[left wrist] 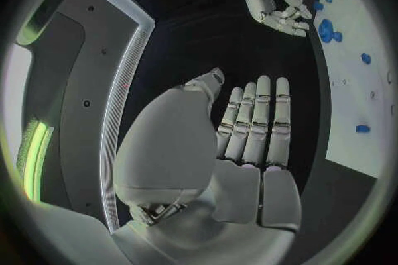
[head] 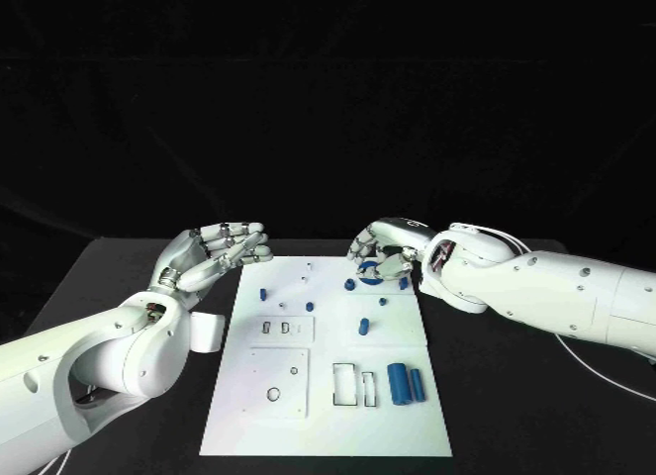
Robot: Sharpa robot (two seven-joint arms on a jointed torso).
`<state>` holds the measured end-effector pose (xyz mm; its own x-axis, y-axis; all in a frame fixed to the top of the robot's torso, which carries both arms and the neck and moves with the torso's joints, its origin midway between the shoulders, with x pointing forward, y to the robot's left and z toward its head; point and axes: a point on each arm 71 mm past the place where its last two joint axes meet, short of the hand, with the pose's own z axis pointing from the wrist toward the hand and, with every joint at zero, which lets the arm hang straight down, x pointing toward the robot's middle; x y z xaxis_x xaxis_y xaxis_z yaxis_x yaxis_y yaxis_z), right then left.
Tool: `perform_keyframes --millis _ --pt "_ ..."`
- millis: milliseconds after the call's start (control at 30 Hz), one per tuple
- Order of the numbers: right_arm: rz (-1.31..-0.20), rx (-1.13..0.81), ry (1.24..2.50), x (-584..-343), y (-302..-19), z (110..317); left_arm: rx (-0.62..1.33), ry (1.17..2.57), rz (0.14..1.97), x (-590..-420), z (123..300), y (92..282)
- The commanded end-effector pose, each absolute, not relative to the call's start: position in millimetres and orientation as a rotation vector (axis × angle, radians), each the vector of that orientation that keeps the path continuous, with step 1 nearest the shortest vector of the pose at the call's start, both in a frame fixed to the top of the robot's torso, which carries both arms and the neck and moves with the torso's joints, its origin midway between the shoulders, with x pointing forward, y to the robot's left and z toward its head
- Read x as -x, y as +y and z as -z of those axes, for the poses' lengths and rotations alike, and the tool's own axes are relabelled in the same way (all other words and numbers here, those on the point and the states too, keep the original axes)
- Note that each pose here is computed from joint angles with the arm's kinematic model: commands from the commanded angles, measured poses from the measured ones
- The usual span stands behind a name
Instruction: Assemble the parts on the task board
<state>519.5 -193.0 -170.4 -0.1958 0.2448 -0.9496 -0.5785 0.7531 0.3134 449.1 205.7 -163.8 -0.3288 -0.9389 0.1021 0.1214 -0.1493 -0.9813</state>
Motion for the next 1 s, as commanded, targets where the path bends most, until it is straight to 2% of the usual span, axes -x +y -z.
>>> perform_keyframes --millis 33,467,1000 --pt "-0.593 0.420 1.617 -520.6 -189.1 174.4 1.023 1.296 1.653 -446.1 161.9 201.2" --pt "-0.507 0.515 1.616 -521.2 -177.9 178.0 1.042 1.302 1.665 -443.8 161.3 200.5" --pt "-0.467 0.546 1.630 -522.1 -174.3 182.4 1.052 1.306 1.665 -444.0 161.7 201.3"
